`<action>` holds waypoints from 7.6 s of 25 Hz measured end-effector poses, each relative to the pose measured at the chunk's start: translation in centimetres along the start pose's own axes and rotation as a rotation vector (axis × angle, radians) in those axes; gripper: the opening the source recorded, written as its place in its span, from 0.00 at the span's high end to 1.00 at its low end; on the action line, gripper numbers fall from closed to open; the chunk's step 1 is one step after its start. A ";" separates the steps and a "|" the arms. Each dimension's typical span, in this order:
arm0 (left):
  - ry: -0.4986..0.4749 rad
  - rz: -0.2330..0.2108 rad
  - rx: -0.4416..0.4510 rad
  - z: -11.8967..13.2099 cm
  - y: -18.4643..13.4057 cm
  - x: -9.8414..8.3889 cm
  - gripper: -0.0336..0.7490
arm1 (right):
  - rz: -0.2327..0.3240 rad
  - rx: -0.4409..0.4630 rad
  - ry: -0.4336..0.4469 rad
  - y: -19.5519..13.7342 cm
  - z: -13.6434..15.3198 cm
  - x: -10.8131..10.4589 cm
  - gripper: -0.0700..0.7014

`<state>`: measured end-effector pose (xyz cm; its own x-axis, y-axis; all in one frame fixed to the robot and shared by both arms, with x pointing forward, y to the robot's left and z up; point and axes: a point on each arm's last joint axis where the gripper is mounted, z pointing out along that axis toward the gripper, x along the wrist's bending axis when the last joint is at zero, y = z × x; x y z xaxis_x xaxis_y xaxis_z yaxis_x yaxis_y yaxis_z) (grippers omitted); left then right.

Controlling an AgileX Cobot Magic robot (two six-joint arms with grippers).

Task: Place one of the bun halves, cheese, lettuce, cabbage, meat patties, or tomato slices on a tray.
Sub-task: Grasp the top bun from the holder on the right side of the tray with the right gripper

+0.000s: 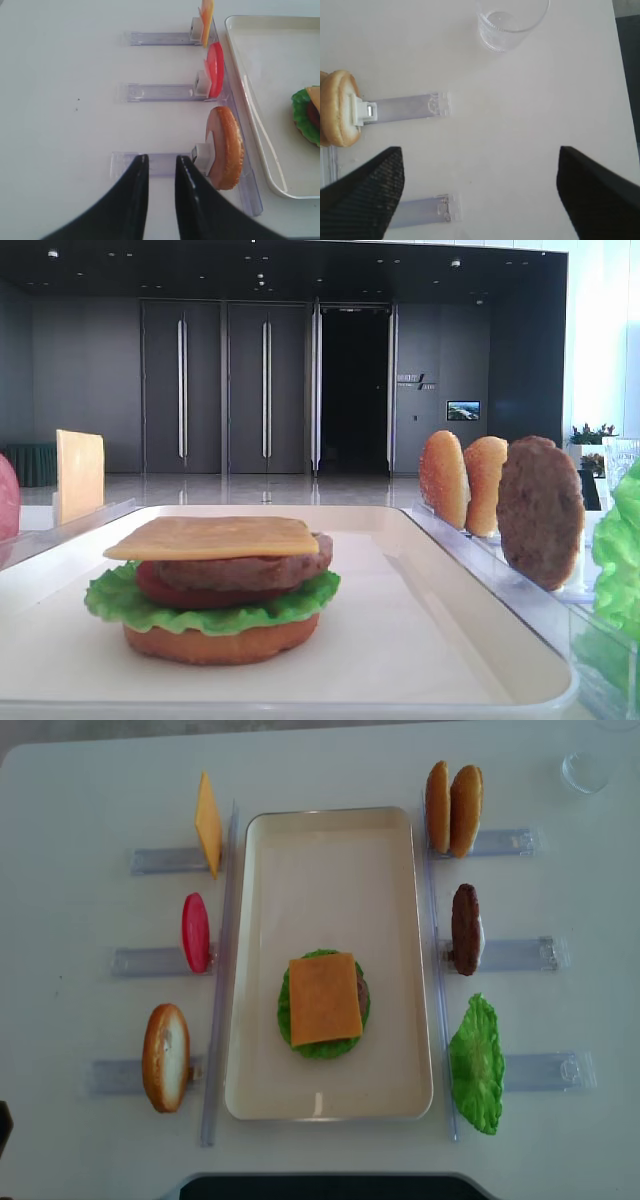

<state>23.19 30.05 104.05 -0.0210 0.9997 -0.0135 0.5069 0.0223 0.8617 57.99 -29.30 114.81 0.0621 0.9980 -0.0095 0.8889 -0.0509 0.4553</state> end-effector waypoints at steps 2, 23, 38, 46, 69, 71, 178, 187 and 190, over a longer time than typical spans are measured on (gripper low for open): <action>0.000 0.000 0.000 0.0 0.0 0.0 0.78 | -0.011 0.017 0.000 0.3 0.9 0.1 0.15; 0.000 0.000 0.000 0.0 0.0 0.0 0.78 | -0.109 0.094 0.140 -0.1 3.4 9.7 0.15; 0.000 0.000 0.000 0.0 0.0 0.0 0.78 | -0.148 0.136 0.257 0.6 6.9 18.7 0.15; 0.000 0.000 0.000 0.0 0.0 0.0 0.78 | -0.146 0.150 0.255 0.6 7.6 18.9 0.15; 0.000 0.000 0.000 0.0 0.0 0.0 0.78 | -0.185 0.157 0.224 0.6 8.7 18.8 0.15; 0.000 0.000 0.000 0.0 0.0 0.0 0.78 | -0.188 0.157 0.224 0.6 8.7 18.8 0.15; 0.000 0.000 0.000 0.0 0.0 0.0 0.78 | -0.185 0.266 0.152 0.0 15.9 18.5 0.26; 0.000 0.000 0.000 0.0 0.0 0.0 0.78 | -0.186 0.271 0.145 -0.1 17.1 18.7 0.34; 0.000 0.000 0.000 0.0 0.0 0.0 0.78 | -0.193 0.275 0.132 -0.2 17.7 18.7 0.41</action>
<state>23.19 30.05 104.05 -0.0210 0.9997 -0.0135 0.5069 0.0223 0.8617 66.99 -11.24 98.77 -0.1618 0.9855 0.0510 0.9685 0.1487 0.1998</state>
